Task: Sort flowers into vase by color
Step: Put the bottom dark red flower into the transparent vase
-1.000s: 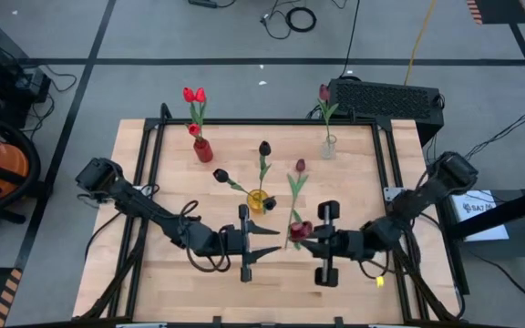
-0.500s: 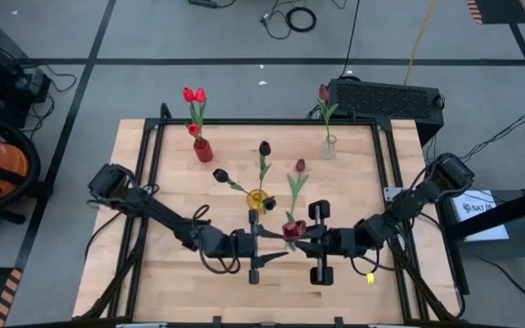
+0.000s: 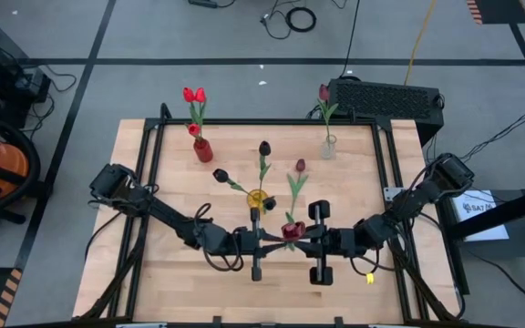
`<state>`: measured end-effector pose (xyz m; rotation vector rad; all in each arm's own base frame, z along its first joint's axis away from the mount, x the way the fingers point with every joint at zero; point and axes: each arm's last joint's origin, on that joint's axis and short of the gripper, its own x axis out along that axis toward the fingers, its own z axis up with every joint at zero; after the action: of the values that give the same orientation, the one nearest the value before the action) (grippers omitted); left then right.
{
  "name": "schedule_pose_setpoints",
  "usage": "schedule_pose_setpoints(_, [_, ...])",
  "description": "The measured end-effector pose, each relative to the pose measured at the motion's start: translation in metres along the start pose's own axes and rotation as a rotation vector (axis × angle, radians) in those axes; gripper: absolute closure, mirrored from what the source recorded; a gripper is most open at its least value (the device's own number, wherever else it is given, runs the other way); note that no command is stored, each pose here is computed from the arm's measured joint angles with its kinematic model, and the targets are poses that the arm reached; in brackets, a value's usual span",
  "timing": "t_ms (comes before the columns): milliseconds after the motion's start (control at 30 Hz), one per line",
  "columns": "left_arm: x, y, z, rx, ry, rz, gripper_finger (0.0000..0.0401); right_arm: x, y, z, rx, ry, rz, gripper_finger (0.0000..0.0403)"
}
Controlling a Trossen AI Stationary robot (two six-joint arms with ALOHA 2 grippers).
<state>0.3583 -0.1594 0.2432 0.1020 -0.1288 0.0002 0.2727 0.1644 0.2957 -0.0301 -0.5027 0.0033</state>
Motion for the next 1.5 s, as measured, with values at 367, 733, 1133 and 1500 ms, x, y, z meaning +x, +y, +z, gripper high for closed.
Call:
schedule_pose_setpoints(367, [-0.001, -0.002, -0.002, 0.023, 0.040, -0.012, 0.0387, -0.006, 0.006, 0.008, -0.004, 0.061, -0.068, 0.0325])
schedule_pose_setpoints(733, [-0.002, -0.003, -0.014, 0.052, 0.164, -0.027, 0.0387, -0.024, 0.008, 0.033, 0.126, 0.298, -0.051, 0.0220])
schedule_pose_setpoints(1133, [0.000, 0.003, -0.019, 0.047, 0.199, -0.024, 0.0386, -0.025, -0.001, 0.032, 0.136, 0.352, -0.067, 0.0240])
schedule_pose_setpoints(1500, [-0.001, 0.004, -0.018, -0.036, 0.198, 0.007, 0.0378, -0.031, -0.009, 0.044, 0.113, 0.396, -0.080, 0.0390])
